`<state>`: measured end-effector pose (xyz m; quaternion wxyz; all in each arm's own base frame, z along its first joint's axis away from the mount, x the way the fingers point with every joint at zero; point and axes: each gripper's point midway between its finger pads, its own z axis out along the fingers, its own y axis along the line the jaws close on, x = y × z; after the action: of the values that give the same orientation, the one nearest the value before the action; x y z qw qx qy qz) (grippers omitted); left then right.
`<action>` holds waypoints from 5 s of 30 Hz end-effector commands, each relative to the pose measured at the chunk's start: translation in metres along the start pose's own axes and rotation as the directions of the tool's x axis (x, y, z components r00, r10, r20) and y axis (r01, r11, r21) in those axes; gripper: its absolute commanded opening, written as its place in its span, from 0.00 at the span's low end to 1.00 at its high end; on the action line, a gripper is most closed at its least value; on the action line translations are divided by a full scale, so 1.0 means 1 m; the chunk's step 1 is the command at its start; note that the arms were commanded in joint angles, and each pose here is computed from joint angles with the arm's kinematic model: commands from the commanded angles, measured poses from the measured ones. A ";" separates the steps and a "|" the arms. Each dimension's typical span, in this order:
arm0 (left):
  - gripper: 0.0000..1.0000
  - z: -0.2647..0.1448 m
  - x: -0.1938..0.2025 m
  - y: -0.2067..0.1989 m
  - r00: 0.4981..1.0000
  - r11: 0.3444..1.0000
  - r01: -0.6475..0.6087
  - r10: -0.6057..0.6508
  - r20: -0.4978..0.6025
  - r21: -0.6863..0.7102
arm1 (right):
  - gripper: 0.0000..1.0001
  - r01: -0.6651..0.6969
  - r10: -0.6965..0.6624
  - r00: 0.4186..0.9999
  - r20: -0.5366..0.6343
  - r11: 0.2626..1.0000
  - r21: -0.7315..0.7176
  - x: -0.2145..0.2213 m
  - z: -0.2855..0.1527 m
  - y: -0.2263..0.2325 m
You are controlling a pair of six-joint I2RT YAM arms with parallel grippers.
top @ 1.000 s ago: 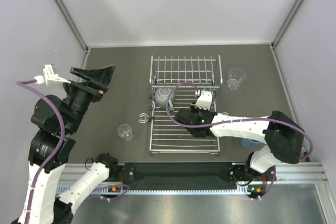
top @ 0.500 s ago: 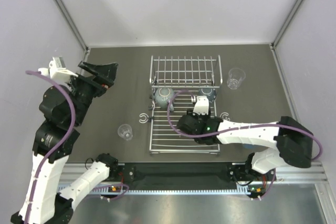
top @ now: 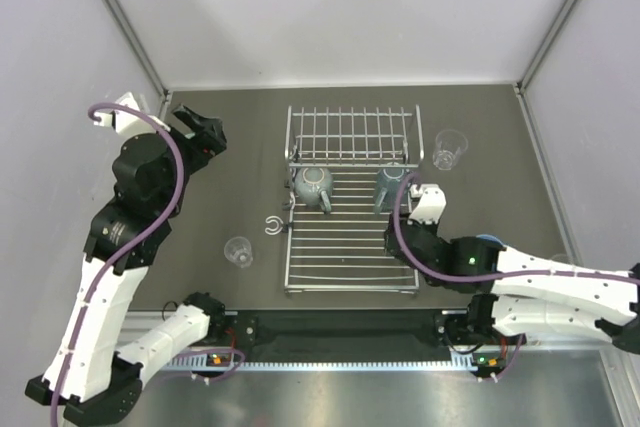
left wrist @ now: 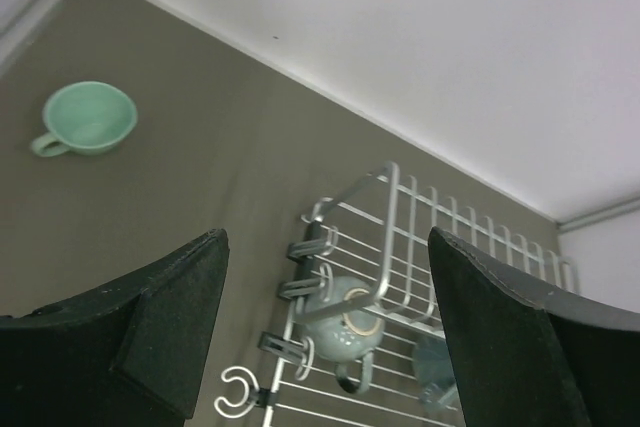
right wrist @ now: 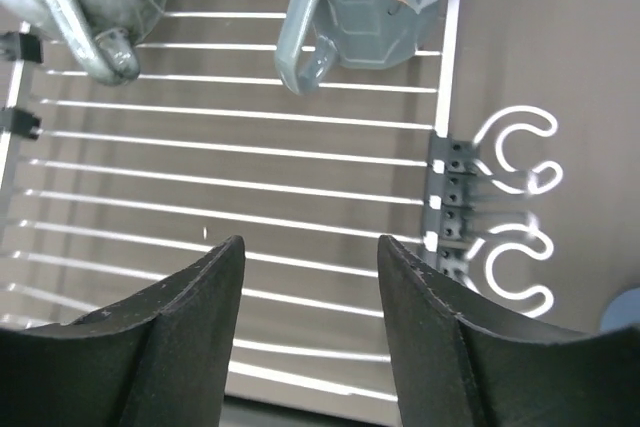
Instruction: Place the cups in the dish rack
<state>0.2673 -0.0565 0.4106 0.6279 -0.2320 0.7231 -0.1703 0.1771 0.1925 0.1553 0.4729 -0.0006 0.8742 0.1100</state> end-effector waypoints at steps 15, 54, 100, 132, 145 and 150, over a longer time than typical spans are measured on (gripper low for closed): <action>0.90 0.097 0.004 0.087 0.985 0.906 -0.129 0.069 -0.160 -0.404 | 1.00 -0.047 0.017 0.990 -0.141 0.977 -0.209 -0.006 -0.056 0.005; 0.64 0.301 0.154 0.272 0.900 0.740 -0.110 -0.208 -0.382 -0.663 | 1.00 -0.073 0.017 0.988 -0.154 0.928 -0.365 -0.010 -0.099 -0.021; 0.00 0.021 -0.071 -0.181 0.857 0.557 0.512 -0.279 -0.433 0.655 | 0.99 0.059 -0.005 0.996 0.086 0.773 -0.632 -0.090 -0.129 0.061; 0.00 -0.151 0.026 -0.219 0.474 0.136 0.873 -0.011 -0.881 0.468 | 0.85 0.373 -0.022 0.896 0.443 0.577 -0.727 -0.175 -0.164 0.148; 0.00 -0.158 0.049 -0.229 0.426 0.142 0.894 0.020 -0.905 0.424 | 0.60 0.378 0.020 0.882 0.470 0.564 -0.734 -0.186 -0.175 0.144; 0.00 -0.160 0.056 -0.234 0.411 0.144 0.900 0.033 -0.911 0.411 | 0.49 0.375 0.024 0.882 0.470 0.568 -0.732 -0.186 -0.174 0.145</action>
<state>0.1394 -0.2943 0.4921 0.1298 0.0004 0.5811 -0.8034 0.1254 0.2844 0.3927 0.5851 -0.2956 0.6297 0.4168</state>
